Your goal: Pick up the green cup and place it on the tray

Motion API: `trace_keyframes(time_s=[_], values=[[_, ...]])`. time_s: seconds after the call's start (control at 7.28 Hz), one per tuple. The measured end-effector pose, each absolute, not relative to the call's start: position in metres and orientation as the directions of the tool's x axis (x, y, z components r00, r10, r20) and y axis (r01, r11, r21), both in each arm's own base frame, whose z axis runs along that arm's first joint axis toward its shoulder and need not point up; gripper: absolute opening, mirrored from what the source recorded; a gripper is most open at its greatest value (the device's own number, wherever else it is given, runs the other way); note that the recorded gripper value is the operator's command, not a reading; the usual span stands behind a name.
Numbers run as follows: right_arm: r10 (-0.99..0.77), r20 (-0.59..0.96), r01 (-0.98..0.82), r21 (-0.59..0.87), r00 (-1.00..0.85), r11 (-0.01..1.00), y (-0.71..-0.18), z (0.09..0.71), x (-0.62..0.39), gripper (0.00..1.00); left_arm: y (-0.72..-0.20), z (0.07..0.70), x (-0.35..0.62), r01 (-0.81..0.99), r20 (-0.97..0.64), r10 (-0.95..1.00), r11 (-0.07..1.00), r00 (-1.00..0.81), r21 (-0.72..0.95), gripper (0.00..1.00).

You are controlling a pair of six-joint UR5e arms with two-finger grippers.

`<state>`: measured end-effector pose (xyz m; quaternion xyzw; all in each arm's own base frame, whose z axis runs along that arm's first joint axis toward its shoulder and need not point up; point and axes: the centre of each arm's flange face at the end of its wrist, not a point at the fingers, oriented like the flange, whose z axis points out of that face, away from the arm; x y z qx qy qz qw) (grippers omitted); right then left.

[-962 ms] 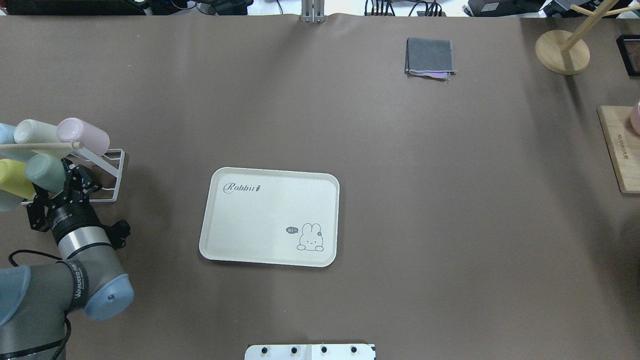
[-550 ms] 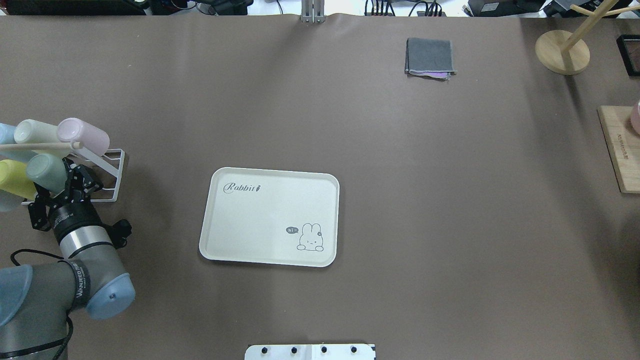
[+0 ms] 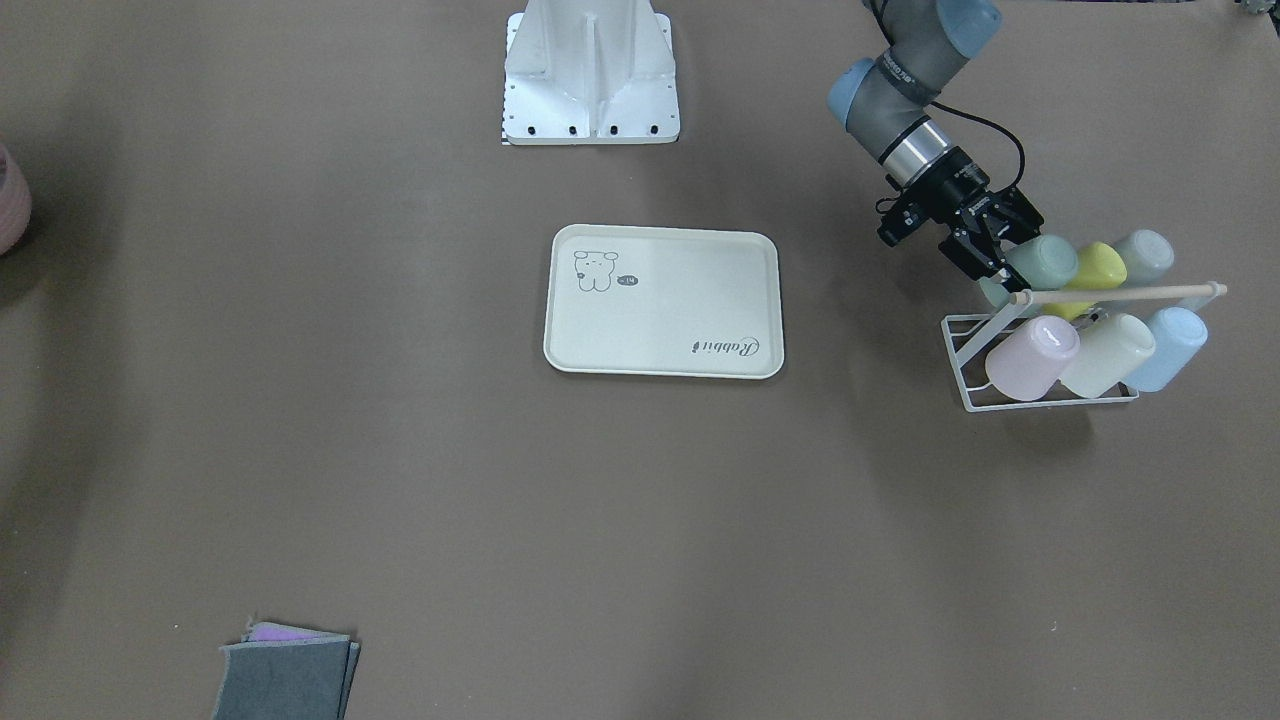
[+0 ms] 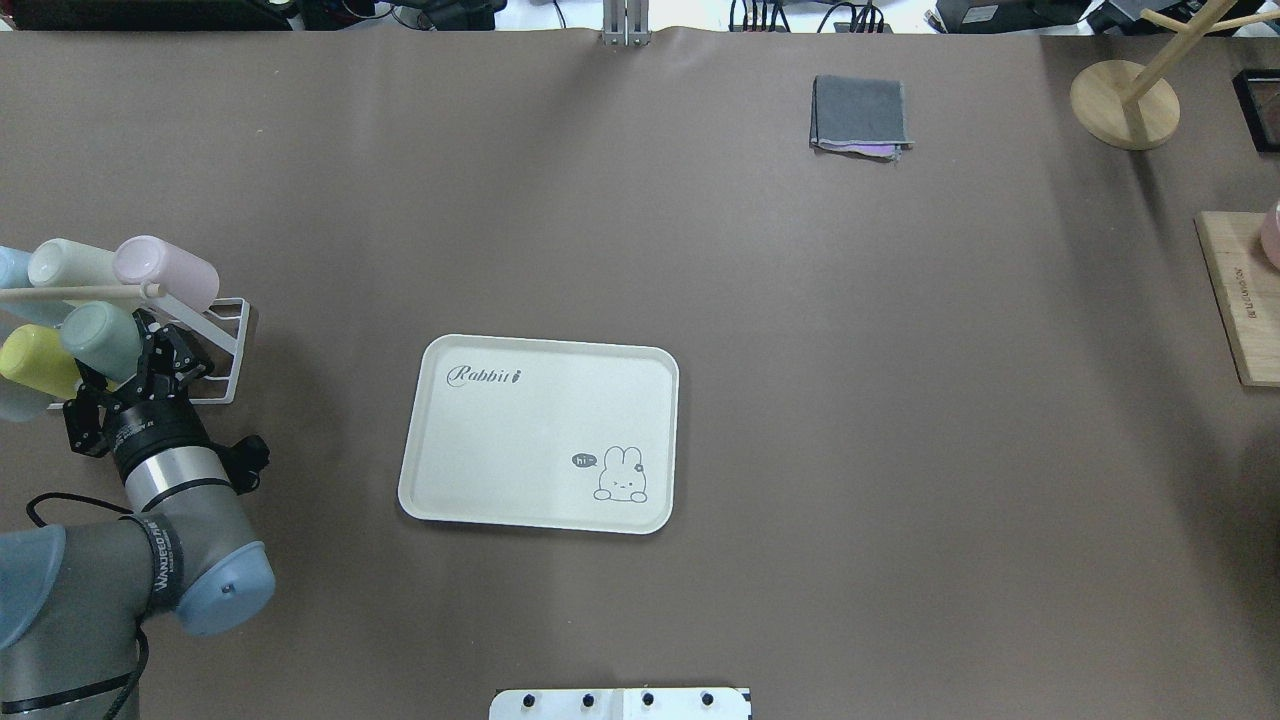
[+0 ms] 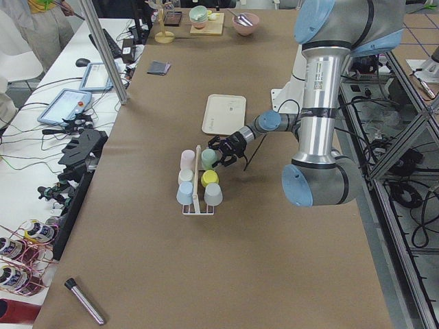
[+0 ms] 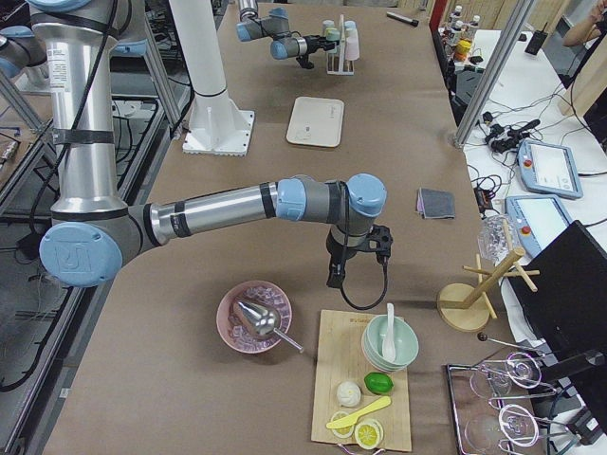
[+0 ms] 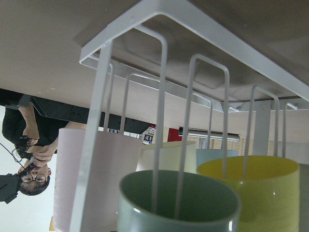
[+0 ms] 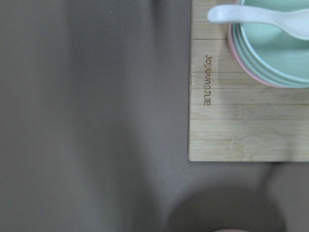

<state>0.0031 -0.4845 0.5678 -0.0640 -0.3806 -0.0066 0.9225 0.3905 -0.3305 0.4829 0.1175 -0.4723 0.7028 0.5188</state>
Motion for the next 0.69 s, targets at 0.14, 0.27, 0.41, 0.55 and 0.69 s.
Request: trace_keyframes(time_s=[0.14,0.27,0.41,0.55,0.69], values=[[0.036,0.703,0.061,-0.113,0.71,0.992,-0.484,0.568,0.003,1.0,-0.331,0.481,0.389,-0.84,0.654,0.618,-0.019,-0.436,-0.542,0.68],[0.036,0.703,0.061,-0.113,0.71,0.992,-0.485,0.568,0.003,1.0,-0.333,0.478,0.388,-0.839,0.652,0.619,-0.021,-0.438,-0.543,0.68],[0.036,0.703,0.061,-0.113,0.71,0.992,-0.485,0.568,0.003,1.0,-0.335,0.474,0.385,-0.84,0.652,0.62,-0.022,-0.437,-0.542,0.68],[0.036,0.703,0.061,-0.113,0.71,0.992,-0.485,0.568,0.003,1.0,-0.337,0.469,0.381,-0.84,0.651,0.621,-0.023,-0.437,-0.543,0.68],[0.036,0.703,0.061,-0.113,0.71,0.992,-0.485,0.568,0.003,1.0,-0.34,0.465,0.377,-0.838,0.648,0.622,-0.025,-0.44,-0.545,0.68]])
